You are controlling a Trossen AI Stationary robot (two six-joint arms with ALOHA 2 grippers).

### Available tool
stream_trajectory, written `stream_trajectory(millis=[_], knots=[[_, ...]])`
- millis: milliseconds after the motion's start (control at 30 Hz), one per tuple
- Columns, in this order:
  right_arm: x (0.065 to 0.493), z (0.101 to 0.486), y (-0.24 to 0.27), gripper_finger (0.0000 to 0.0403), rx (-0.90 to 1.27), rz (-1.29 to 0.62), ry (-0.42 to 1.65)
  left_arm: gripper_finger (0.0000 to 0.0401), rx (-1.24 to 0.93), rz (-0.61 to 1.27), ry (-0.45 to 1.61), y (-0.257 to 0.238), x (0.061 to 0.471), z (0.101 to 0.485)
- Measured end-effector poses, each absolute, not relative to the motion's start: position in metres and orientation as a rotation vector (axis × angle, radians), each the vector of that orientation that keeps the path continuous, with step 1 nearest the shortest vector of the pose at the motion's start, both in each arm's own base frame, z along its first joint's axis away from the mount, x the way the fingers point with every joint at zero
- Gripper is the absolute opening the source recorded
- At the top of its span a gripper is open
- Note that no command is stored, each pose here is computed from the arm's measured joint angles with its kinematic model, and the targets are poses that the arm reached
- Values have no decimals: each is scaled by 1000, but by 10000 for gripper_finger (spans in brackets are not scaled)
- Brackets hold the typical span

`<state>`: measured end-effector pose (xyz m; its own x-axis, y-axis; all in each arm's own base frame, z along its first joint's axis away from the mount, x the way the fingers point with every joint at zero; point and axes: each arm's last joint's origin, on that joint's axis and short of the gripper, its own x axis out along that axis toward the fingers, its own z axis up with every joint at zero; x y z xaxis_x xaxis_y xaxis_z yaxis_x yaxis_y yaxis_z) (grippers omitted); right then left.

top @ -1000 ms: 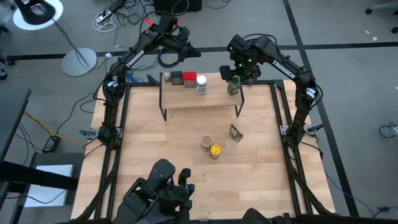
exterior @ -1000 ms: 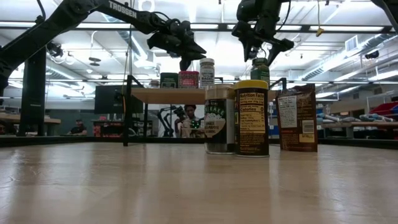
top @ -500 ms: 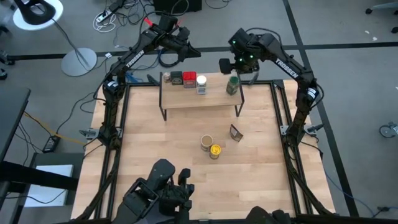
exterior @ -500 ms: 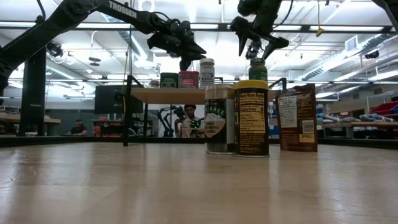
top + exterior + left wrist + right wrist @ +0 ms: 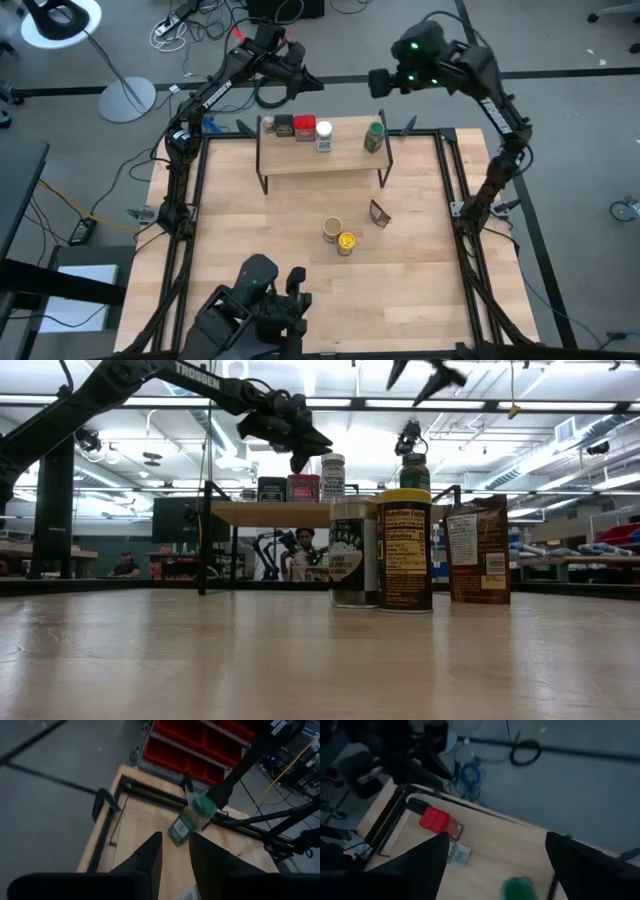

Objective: Shelf spices
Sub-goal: Put the green seasoning bottle on the shelf

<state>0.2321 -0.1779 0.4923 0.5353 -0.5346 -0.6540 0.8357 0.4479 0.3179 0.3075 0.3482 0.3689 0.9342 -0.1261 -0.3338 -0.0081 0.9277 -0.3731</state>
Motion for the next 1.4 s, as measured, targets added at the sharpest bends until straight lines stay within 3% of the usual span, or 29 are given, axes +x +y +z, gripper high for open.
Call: stream_trajectory(millis=[400, 567, 800, 967, 1133, 1400], knots=[[193, 534, -88, 298, 378, -899, 411, 102, -285, -24, 80, 360, 308, 412], [190, 536, -51, 297, 278, -905, 407, 102, -208, 16, -65, 353, 289, 452], [204, 521, -14, 295, 184, -940, 455, 102, -24, 218, -131, 311, 240, 516], [229, 480, 7, 295, 126, -908, 591, 102, 94, 335, -37, 263, 204, 544], [252, 421, 25, 290, 44, -960, 693, 101, 205, 337, 26, 207, 178, 566], [259, 318, 38, 272, -5, -1150, 673, 60, 347, 398, -81, 121, 135, 594]])
